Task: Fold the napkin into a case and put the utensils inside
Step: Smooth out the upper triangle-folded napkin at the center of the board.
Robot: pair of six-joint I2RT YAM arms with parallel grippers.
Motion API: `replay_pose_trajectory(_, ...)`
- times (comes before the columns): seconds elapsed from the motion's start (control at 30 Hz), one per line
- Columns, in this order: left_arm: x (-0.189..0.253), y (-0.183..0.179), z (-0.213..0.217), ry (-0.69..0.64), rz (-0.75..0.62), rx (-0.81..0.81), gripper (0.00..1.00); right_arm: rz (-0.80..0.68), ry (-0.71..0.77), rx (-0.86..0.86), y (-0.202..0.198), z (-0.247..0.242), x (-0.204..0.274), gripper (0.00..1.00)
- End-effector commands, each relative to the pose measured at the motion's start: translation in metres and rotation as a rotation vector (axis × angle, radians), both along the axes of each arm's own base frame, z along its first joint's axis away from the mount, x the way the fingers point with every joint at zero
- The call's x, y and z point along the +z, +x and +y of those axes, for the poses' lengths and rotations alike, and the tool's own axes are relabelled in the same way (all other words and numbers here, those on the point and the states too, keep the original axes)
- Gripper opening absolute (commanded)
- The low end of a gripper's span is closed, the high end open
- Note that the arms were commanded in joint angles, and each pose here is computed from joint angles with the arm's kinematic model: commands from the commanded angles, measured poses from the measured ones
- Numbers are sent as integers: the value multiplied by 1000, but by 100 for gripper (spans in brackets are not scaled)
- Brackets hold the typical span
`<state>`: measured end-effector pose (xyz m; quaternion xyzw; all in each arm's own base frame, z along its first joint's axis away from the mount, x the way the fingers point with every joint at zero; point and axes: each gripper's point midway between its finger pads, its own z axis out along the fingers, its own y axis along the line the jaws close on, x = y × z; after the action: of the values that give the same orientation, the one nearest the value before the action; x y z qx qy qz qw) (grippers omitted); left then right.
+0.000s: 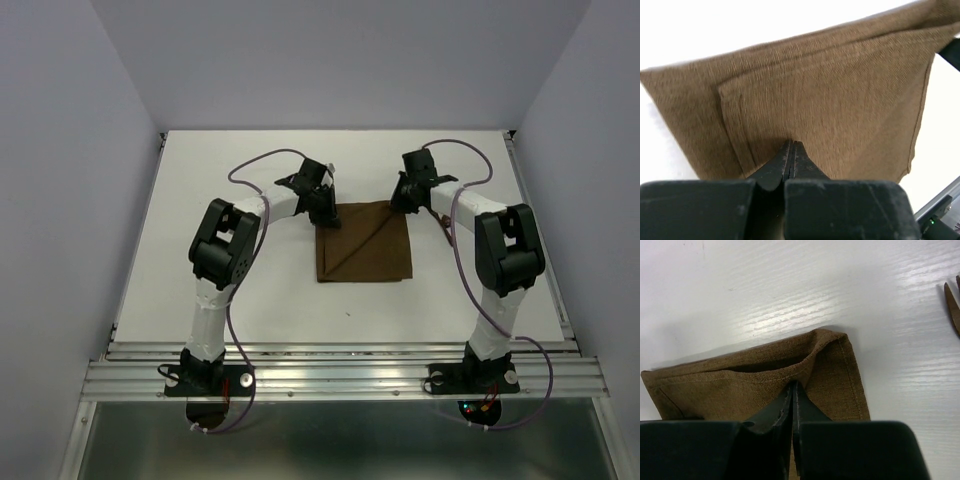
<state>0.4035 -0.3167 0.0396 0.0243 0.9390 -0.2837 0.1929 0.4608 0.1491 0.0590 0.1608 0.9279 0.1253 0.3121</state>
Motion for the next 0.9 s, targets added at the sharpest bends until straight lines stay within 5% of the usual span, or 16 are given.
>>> replay_pose_trajectory(0.0,15,17,-8,-10,-56,-16,0,-8,-52,-47,10,-11,11,6)
replay_pose_trajectory(0.57,26,28,-11,-7,-87,-14,0,-72,98,95,12,40,39,6)
replay_pose_trajectory(0.87,13,34,-5,59,-89,-17,0,-75,-70,-17,31,9,16,7)
